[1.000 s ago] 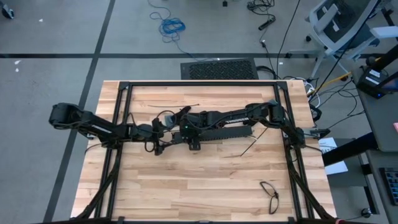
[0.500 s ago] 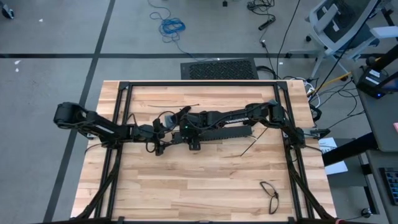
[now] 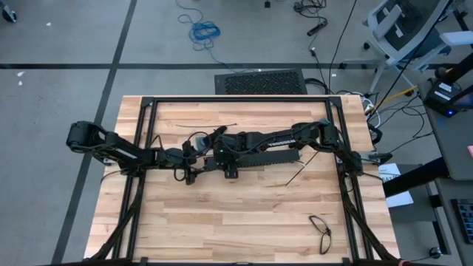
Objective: Ziptie cables
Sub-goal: Close the cable duct
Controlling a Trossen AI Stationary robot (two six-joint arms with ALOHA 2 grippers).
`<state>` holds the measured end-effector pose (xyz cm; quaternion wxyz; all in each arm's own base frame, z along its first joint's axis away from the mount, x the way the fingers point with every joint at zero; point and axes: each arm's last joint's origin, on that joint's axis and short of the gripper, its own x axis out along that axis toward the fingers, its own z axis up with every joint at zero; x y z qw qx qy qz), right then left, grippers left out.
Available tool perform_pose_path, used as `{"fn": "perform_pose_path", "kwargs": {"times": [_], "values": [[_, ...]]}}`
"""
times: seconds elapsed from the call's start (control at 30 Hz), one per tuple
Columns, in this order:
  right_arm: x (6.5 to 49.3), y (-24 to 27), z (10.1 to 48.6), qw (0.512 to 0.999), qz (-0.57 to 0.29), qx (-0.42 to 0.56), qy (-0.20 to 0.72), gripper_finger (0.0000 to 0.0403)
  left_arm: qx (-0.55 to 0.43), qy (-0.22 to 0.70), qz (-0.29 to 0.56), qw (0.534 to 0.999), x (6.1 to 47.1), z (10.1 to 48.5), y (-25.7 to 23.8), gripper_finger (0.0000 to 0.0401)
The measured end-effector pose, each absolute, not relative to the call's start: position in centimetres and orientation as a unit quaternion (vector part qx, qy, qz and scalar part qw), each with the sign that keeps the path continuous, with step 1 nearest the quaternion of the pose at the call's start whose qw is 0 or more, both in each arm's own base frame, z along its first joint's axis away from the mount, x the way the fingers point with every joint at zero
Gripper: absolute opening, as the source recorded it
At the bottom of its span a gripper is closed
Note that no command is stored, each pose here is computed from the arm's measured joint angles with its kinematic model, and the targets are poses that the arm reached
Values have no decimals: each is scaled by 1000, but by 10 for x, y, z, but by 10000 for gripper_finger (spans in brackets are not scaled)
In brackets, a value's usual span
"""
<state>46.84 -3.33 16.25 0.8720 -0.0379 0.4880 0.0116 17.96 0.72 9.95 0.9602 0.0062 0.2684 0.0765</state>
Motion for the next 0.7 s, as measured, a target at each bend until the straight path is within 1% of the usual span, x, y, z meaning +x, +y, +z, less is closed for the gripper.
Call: {"fn": "perform_pose_path", "kwargs": {"times": [0.37, 0.7], "values": [[469, -33, 163, 872, 12, -38, 487, 242, 7, 272, 76, 959, 179, 99, 7, 304], [469, -33, 163, 874, 11, -38, 485, 242, 7, 273, 76, 959, 179, 99, 7, 296]]}}
